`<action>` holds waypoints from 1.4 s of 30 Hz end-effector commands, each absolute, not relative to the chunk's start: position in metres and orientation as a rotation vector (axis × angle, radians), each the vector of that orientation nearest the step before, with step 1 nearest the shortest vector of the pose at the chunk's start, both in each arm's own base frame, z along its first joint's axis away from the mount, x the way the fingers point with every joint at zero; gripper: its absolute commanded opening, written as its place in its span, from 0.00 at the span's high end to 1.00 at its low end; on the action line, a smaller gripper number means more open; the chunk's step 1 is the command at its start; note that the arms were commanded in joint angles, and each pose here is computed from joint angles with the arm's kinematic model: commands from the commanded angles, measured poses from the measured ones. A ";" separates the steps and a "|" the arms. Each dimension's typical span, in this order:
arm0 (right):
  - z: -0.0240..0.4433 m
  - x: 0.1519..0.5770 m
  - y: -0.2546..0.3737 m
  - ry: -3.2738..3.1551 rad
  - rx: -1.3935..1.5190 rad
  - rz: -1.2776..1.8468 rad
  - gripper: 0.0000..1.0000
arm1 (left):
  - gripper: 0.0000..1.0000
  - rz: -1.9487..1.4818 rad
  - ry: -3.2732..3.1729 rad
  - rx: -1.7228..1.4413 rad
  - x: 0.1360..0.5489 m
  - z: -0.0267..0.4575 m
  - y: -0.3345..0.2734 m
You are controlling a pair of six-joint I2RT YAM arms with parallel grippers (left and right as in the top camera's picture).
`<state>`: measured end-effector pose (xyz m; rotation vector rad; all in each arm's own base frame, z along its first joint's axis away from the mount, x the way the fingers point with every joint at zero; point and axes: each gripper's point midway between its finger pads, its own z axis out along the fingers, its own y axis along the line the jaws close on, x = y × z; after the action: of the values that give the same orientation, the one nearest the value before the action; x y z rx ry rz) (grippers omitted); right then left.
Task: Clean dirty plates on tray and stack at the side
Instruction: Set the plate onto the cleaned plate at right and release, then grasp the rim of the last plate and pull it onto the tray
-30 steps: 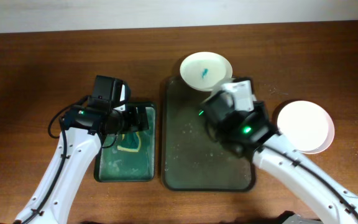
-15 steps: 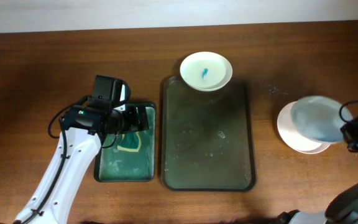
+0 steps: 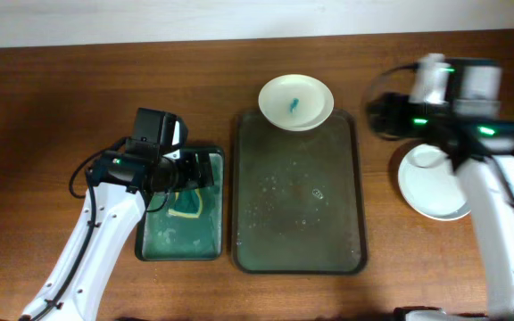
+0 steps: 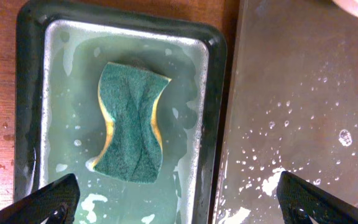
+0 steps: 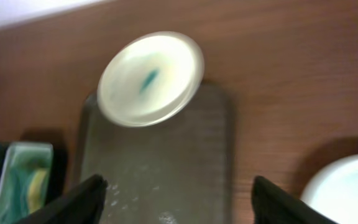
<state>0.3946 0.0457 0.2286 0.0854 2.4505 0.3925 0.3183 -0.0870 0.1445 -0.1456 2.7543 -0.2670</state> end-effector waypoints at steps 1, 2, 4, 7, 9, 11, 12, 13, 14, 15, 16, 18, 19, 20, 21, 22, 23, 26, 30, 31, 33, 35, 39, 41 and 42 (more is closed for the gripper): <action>0.159 0.428 0.075 2.562 0.011 0.328 0.30 | 0.01 -0.277 2.741 -0.145 0.321 0.149 -0.087; 0.135 0.440 0.082 2.589 0.058 0.358 0.33 | 0.01 -0.277 2.742 -0.145 0.321 0.149 -0.087; 0.091 0.458 0.096 2.626 0.080 0.444 0.34 | 0.01 -0.277 2.741 -0.145 0.321 0.149 -0.087; 0.041 0.473 0.104 2.656 0.072 0.493 0.35 | 0.01 -0.277 2.741 -0.144 0.321 0.149 -0.087; 0.032 0.472 0.104 2.671 0.074 0.491 0.41 | 0.01 -0.277 2.742 -0.145 0.321 0.149 -0.087; 0.030 0.468 0.103 2.691 0.079 0.490 0.69 | 0.01 -0.277 2.741 -0.145 0.321 0.149 -0.087; 0.028 0.465 0.103 2.708 0.083 0.488 0.75 | 0.01 -0.277 2.741 -0.145 0.321 0.149 -0.087; 0.025 0.457 0.102 2.742 0.091 0.485 0.86 | 0.01 -0.277 2.742 -0.145 0.321 0.149 -0.087; 0.023 0.453 0.101 2.762 0.097 0.483 0.93 | 0.01 -0.277 2.741 -0.145 0.321 0.149 -0.087; 0.023 0.447 0.100 2.783 0.103 0.482 0.96 | 0.00 -0.277 2.741 -0.145 0.321 0.149 -0.087; 0.025 0.438 0.099 2.817 0.110 0.478 0.96 | 0.00 -0.277 2.741 -0.144 0.321 0.149 -0.087; 0.042 0.424 0.098 2.839 0.070 0.469 0.96 | 0.01 -0.277 2.742 -0.145 0.321 0.149 -0.087; 0.052 0.422 0.097 2.827 0.044 0.465 0.96 | 0.00 -0.277 2.742 -0.145 0.321 0.149 -0.087; 0.061 0.423 0.097 2.808 0.042 0.468 0.96 | 0.01 -0.277 2.741 -0.144 0.321 0.149 -0.087; 0.069 0.427 0.097 2.778 0.038 0.469 0.84 | 0.01 -0.277 2.741 -0.144 0.321 0.149 -0.087; 0.074 0.431 0.096 2.755 0.043 0.472 0.45 | 0.01 -0.277 2.741 -0.145 0.321 0.149 -0.087; 0.077 0.437 0.096 2.734 0.074 0.478 0.35 | 0.01 -0.277 2.741 -0.144 0.321 0.149 -0.087; 0.073 0.462 0.093 2.654 0.385 0.554 0.35 | 0.01 -0.277 2.741 -0.145 0.321 0.149 -0.087; 0.040 0.484 0.099 2.615 0.525 0.601 0.55 | 0.01 -0.277 2.741 -0.145 0.321 0.149 -0.087; 0.031 0.482 0.098 2.637 0.534 0.595 0.56 | 0.01 -0.277 2.741 -0.145 0.321 0.149 -0.087; 0.018 0.477 0.098 2.675 0.550 0.584 0.67 | 0.01 -0.277 2.741 -0.144 0.321 0.149 -0.087; 0.016 0.472 0.097 2.696 0.559 0.574 0.96 | 0.01 -0.277 2.741 -0.145 0.321 0.149 -0.087; 0.036 0.457 0.094 2.732 0.464 0.544 0.96 | 0.01 -0.277 2.741 -0.145 0.321 0.149 -0.087; 0.071 0.444 0.093 2.728 0.349 0.525 0.96 | 0.01 -0.277 2.741 -0.145 0.321 0.149 -0.087; 0.079 0.437 0.092 2.733 0.319 0.517 0.96 | 0.01 -0.277 2.742 -0.145 0.321 0.149 -0.087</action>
<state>0.4410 0.0947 0.0280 0.4799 2.8018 0.5364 0.3182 -0.0870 0.1444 -0.1456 2.7547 -0.2669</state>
